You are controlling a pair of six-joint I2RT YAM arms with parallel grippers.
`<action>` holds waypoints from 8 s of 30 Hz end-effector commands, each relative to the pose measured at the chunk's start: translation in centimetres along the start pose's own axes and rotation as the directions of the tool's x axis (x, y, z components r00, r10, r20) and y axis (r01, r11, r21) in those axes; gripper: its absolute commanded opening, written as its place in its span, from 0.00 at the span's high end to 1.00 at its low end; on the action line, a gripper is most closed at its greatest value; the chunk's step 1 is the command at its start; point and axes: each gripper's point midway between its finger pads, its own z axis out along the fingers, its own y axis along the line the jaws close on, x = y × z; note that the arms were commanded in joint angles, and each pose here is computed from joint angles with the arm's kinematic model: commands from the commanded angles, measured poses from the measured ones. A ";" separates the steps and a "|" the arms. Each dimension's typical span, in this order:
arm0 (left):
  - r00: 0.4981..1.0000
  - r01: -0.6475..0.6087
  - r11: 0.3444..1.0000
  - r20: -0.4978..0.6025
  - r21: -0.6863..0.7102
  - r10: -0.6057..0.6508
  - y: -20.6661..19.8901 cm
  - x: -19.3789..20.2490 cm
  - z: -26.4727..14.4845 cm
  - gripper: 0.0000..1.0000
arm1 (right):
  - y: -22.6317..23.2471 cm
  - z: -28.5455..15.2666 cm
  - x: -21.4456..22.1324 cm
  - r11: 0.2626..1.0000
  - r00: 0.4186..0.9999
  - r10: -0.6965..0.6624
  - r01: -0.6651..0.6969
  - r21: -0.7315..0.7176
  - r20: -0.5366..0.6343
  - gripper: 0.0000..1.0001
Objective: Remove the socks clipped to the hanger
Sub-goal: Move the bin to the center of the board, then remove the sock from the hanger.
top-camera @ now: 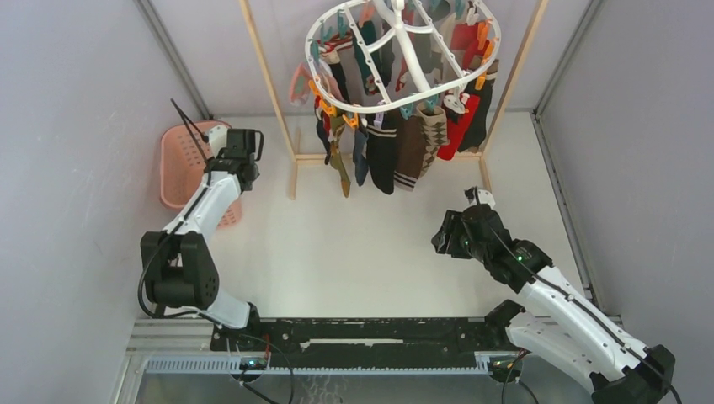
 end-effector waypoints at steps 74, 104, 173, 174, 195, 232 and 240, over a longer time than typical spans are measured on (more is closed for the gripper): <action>0.503 -0.561 -0.341 0.638 0.755 0.584 -10.9 30.8 -42.8 0.75 | 0.4 -13.0 -7.9 0.999 0.965 0.026 -0.014 -0.047 0.261 0.39; 0.838 -0.435 0.373 0.217 0.819 0.501 -4.2 21.9 -32.7 0.21 | -1.8 0.8 -8.2 0.998 0.998 0.055 -0.054 0.043 -0.019 0.46; 0.960 -0.227 0.460 0.116 0.859 0.255 -2.2 15.0 -29.6 0.00 | 17.8 7.2 -15.1 0.952 0.856 -0.130 0.249 -0.178 0.500 0.47; 0.960 -0.225 0.461 0.116 0.859 0.254 -2.1 15.0 -29.5 0.00 | 17.9 7.4 -15.2 0.953 0.856 -0.133 0.249 -0.174 0.499 0.47; 0.968 -0.208 0.398 0.131 0.893 0.213 -3.2 12.9 -32.1 0.00 | 19.4 2.8 -15.4 0.935 0.875 -0.097 0.243 -0.258 0.474 0.96; 0.965 -0.263 0.219 0.260 0.940 0.040 -10.0 12.5 -37.0 0.00 | 24.6 -9.8 -7.9 0.657 0.994 -0.018 0.094 -0.748 0.109 1.00; 0.937 -0.347 0.290 0.343 0.892 0.064 -11.2 12.3 -36.0 0.51 | 24.1 -10.3 -7.4 0.652 0.996 -0.015 0.080 -0.754 0.093 0.97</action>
